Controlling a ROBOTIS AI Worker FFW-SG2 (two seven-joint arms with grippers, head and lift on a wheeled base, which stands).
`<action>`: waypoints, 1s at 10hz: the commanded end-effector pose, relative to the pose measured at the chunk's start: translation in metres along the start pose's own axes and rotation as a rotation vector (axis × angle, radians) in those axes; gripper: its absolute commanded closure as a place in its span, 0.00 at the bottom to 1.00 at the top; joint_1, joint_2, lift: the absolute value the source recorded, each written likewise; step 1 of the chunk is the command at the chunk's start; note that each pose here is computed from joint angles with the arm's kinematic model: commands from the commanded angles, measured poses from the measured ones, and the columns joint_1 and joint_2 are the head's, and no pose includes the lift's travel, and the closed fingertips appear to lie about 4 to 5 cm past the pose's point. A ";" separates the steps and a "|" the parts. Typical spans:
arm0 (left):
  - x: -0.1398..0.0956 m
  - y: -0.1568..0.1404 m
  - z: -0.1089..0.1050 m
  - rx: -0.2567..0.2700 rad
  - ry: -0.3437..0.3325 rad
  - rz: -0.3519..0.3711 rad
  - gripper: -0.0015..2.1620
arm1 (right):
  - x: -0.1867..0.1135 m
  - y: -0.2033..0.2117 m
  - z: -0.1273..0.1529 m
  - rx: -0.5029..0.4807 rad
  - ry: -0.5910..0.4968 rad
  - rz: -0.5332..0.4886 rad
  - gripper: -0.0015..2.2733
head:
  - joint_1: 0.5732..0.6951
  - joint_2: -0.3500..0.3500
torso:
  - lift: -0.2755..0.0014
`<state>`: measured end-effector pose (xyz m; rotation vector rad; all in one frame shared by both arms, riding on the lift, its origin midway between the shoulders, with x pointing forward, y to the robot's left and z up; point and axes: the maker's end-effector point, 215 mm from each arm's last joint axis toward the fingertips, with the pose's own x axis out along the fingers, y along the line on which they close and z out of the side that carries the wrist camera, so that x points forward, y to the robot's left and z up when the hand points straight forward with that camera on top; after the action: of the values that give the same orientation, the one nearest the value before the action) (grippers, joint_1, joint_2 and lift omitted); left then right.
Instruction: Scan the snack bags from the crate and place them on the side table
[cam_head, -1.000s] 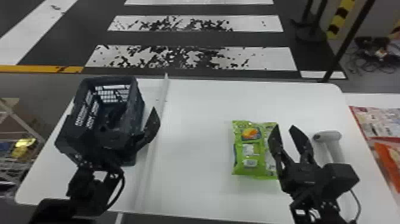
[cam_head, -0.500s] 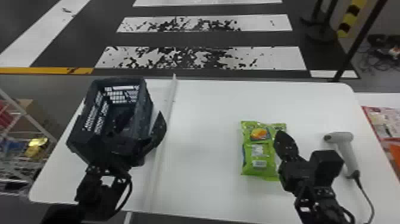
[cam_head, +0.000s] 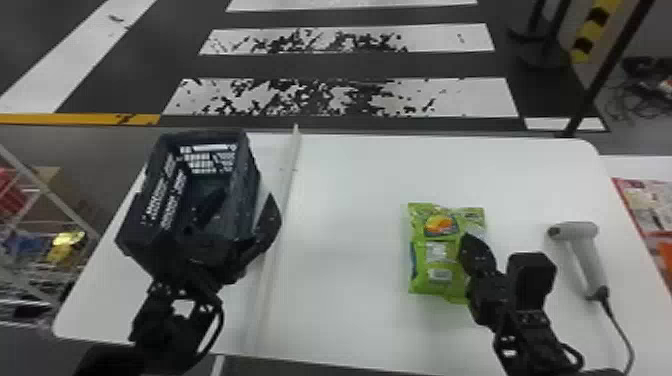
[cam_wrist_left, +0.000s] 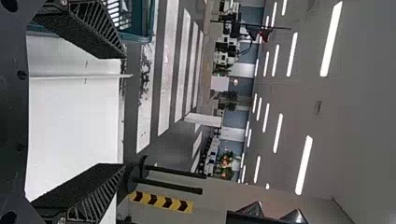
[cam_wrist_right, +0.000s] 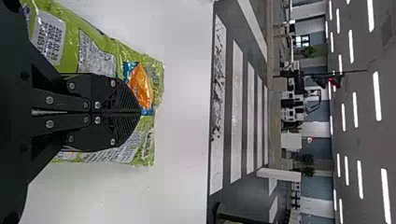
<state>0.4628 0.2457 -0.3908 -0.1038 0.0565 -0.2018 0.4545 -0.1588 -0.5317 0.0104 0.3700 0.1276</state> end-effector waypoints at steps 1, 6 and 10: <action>0.000 -0.001 -0.003 -0.004 0.004 -0.001 0.02 | 0.003 0.001 -0.018 -0.005 0.030 0.003 0.99 | 1.00 0.65 | 0.81; -0.001 -0.001 -0.006 -0.008 0.002 0.000 0.03 | 0.007 0.010 -0.026 -0.037 0.028 0.020 0.99 | 1.00 0.67 | 0.81; -0.002 -0.001 -0.006 -0.008 0.003 -0.001 0.03 | -0.011 0.028 0.033 -0.048 -0.061 0.044 0.99 | 1.00 0.66 | 0.81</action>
<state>0.4603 0.2443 -0.3971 -0.1118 0.0616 -0.2021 0.4537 -0.1374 -0.5022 -0.0252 0.3150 0.1695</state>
